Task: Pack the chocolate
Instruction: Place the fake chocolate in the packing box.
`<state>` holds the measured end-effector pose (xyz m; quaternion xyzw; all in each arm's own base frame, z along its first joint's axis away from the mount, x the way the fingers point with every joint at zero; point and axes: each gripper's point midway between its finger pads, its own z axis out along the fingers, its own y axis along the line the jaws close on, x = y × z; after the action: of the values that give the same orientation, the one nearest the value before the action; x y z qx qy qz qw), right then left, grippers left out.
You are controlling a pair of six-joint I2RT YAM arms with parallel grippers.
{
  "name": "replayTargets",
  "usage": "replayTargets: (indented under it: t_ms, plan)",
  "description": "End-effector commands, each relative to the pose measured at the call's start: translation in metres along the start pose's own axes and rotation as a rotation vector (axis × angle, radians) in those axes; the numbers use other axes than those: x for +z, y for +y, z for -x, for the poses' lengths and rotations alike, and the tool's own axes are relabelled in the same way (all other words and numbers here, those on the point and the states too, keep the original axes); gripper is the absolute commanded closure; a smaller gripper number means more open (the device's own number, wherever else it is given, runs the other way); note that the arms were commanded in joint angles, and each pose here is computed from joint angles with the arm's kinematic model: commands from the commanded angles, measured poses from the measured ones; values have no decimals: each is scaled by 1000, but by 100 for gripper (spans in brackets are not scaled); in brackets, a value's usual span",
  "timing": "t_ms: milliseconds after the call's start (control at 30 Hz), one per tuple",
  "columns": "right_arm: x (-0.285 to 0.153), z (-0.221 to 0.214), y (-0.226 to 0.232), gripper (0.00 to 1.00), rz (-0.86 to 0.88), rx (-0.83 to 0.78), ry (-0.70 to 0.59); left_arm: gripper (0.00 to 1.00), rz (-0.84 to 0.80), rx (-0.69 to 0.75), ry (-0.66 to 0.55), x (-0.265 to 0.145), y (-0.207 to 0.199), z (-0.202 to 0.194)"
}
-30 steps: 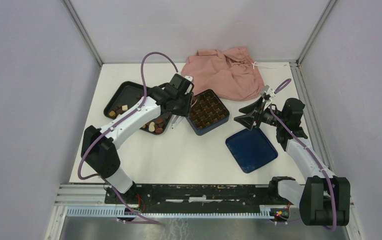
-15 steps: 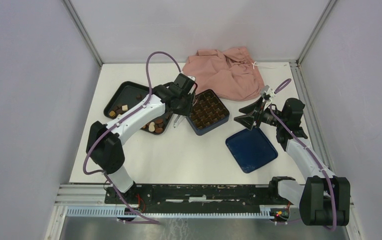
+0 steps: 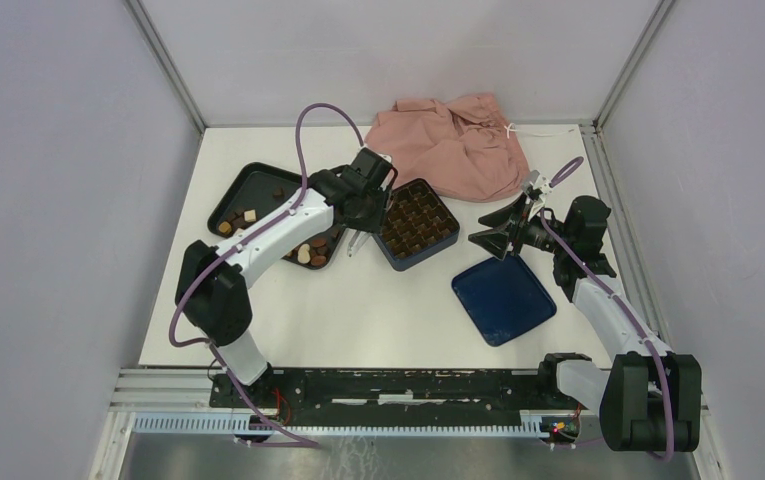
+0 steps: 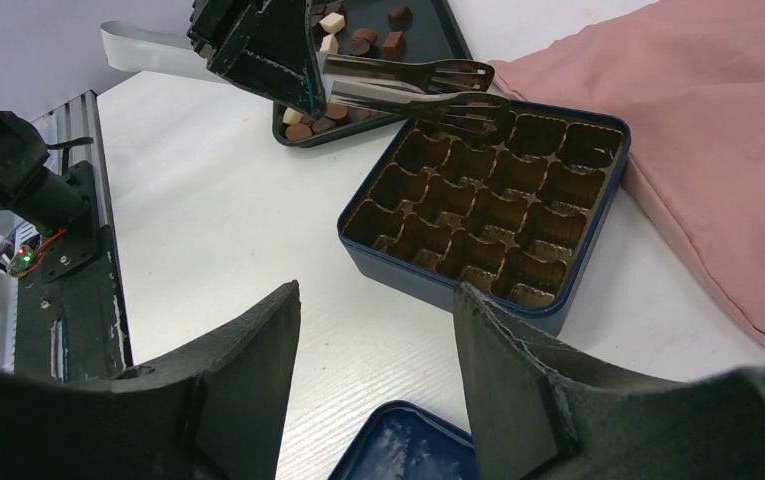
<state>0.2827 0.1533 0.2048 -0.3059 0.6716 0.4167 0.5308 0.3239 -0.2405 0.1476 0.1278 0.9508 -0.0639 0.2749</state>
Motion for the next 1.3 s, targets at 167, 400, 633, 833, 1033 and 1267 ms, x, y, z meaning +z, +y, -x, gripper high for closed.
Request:
replayTargets:
  t_ms: [167, 400, 633, 833, 1033, 1267]
  plan:
    - [1, 27, 6, 37, 29, -88, -39, 48, -10, 19, -73, -10, -6, 24]
    - [1, 28, 6, 37, 31, -91, -40, 49, -22, 16, -84, -14, -8, 26]
    - [1, 28, 7, 37, 34, -91, -40, 51, -70, -11, -155, -44, -11, 36]
    - [1, 28, 7, 37, 33, -94, -39, 51, -100, -87, -202, -76, 18, 27]
    - [1, 29, 8, 37, 37, -97, -40, 51, -67, -235, -175, -80, 91, -9]
    - [0, 31, 10, 37, 36, -102, -44, 51, 39, -327, -95, -56, 152, -46]
